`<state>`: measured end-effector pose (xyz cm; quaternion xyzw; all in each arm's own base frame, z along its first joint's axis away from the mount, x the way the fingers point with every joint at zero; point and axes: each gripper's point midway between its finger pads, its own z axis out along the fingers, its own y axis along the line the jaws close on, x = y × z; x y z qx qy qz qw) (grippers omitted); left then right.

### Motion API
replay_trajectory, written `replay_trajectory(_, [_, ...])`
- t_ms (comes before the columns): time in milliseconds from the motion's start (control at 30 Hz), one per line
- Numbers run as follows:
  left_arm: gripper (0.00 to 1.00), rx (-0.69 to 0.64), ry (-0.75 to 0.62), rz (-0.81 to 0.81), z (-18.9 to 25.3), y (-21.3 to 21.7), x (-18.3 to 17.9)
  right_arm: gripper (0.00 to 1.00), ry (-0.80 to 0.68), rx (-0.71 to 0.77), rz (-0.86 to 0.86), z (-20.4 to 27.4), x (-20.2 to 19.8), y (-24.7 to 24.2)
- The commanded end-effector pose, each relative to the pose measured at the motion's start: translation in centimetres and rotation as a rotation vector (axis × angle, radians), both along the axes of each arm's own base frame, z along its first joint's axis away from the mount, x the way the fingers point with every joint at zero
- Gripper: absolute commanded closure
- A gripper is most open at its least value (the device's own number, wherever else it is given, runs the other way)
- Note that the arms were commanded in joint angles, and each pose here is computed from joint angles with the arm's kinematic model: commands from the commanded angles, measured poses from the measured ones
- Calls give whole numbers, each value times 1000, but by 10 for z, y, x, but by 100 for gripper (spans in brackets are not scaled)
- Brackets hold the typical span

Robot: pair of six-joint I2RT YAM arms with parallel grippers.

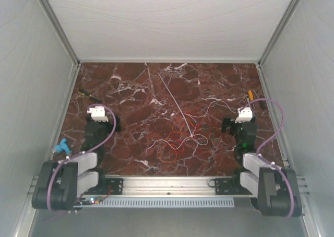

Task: Zip-tie the wires
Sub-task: Reset both arms

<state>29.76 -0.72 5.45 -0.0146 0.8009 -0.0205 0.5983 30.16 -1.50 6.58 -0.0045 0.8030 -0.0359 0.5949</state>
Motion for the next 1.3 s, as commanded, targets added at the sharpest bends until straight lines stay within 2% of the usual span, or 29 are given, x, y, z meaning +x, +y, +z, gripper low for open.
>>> replay_trajectory(0, [0,-11,-250,7,64,4,37,2,-182,24,54,42,29,3])
replay_trajectory(67, [0,-22,-245,13,62,5,50,2,-188,45,75,43,40,3])
replay_trajectory(133, [1,-90,-253,37,63,7,63,2,-222,42,95,49,53,4])
replay_trajectory(200, [1,-87,-246,-25,56,-3,72,2,-131,59,90,37,66,2])
replay_trajectory(267, [0,-83,-251,-80,45,-11,68,2,-84,73,114,30,72,4])
replay_trajectory(300, [0,-80,-296,-100,52,-12,65,2,-82,77,140,30,74,7])
replay_trajectory(467, [0,-88,-266,-211,49,-24,64,2,-47,82,229,25,76,19])
replay_trajectory(533, [0,-92,-256,-197,48,-22,68,2,-41,82,209,24,78,16])
replay_trajectory(667, [0,-110,-210,-102,42,-8,79,2,-108,80,173,34,68,10])
replay_trajectory(733, [0,-108,-210,-111,41,-10,78,2,-132,65,211,38,62,17])
replay_trajectory(900, [0,-101,-210,-145,42,-14,78,2,-178,171,240,56,65,29])
replay_trajectory(1100, [0,-101,-209,-145,42,-15,78,2,-258,208,156,58,55,15])
replay_trajectory(1267, [0,-101,-209,-145,41,-15,78,2,-239,162,75,48,41,-1])
